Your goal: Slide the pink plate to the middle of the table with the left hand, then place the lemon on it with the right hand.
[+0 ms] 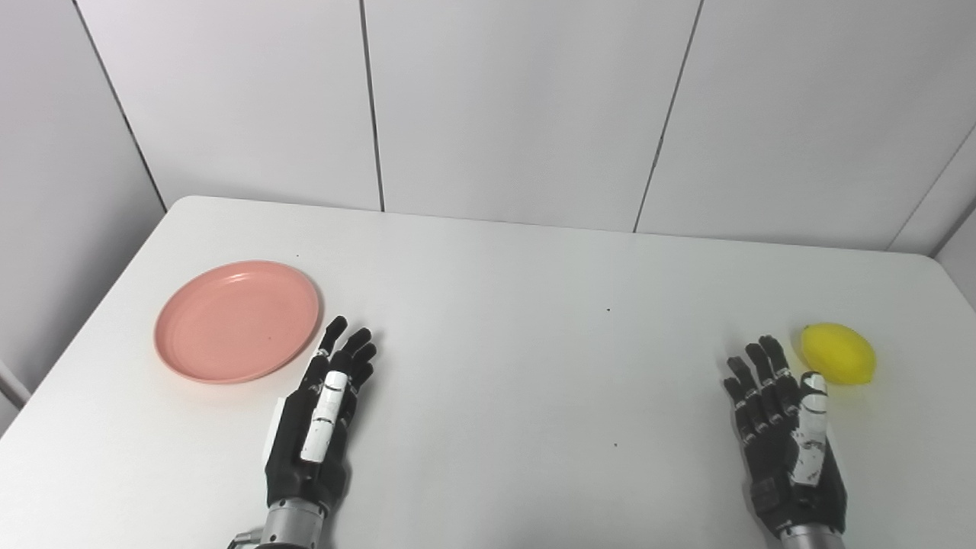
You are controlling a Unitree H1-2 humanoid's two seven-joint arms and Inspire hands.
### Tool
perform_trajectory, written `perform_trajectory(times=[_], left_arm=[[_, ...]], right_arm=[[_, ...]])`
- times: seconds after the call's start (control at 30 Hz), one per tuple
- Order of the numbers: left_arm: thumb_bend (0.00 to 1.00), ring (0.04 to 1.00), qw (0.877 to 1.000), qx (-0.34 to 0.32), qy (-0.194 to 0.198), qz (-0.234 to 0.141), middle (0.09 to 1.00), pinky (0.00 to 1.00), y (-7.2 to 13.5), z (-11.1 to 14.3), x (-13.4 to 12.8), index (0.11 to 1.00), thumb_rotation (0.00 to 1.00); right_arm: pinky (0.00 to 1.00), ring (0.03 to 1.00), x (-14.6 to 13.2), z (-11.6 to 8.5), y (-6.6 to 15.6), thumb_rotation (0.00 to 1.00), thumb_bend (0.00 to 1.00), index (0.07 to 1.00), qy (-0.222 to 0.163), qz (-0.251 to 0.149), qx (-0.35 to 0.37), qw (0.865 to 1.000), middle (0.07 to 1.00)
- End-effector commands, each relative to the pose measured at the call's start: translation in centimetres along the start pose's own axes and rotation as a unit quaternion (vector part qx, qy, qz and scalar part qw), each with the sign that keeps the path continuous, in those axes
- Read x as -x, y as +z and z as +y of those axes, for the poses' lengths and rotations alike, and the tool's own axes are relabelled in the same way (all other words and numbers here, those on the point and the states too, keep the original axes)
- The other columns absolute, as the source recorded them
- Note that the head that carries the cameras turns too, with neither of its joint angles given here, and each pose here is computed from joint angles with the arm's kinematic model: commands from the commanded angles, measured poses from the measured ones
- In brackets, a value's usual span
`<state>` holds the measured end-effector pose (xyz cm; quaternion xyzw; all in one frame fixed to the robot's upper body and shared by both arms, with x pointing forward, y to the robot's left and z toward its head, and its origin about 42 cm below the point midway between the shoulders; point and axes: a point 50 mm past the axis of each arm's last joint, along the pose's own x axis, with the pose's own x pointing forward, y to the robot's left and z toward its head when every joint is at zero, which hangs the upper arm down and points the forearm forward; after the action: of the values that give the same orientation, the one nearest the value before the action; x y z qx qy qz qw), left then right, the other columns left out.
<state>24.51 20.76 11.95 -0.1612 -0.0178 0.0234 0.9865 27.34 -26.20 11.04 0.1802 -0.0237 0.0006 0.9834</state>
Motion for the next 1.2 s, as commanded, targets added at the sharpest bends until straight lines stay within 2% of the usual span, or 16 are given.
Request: perform_trajectory(times=[0.0, 1.17], left_arm=[[0.63, 0.900, 0.999, 0.012, 0.016, 0.030, 0.880, 0.94, -1.6, 0.0, 1.1, 0.901, 0.65], [0.69, 0.907, 0.999, 0.015, 0.016, 0.035, 0.878, 0.95, -3.4, -0.5, 0.8, 0.901, 0.62]], right_arm=[[1.00, 0.964, 1.1, -1.4, -1.7, 0.97, 0.77, 0.972, -0.021, 0.028, 0.001, 0.999, 0.985], [1.00, 0.985, 0.8, -2.9, -2.7, 0.93, 0.78, 0.992, -0.017, 0.035, -0.006, 0.999, 0.999]])
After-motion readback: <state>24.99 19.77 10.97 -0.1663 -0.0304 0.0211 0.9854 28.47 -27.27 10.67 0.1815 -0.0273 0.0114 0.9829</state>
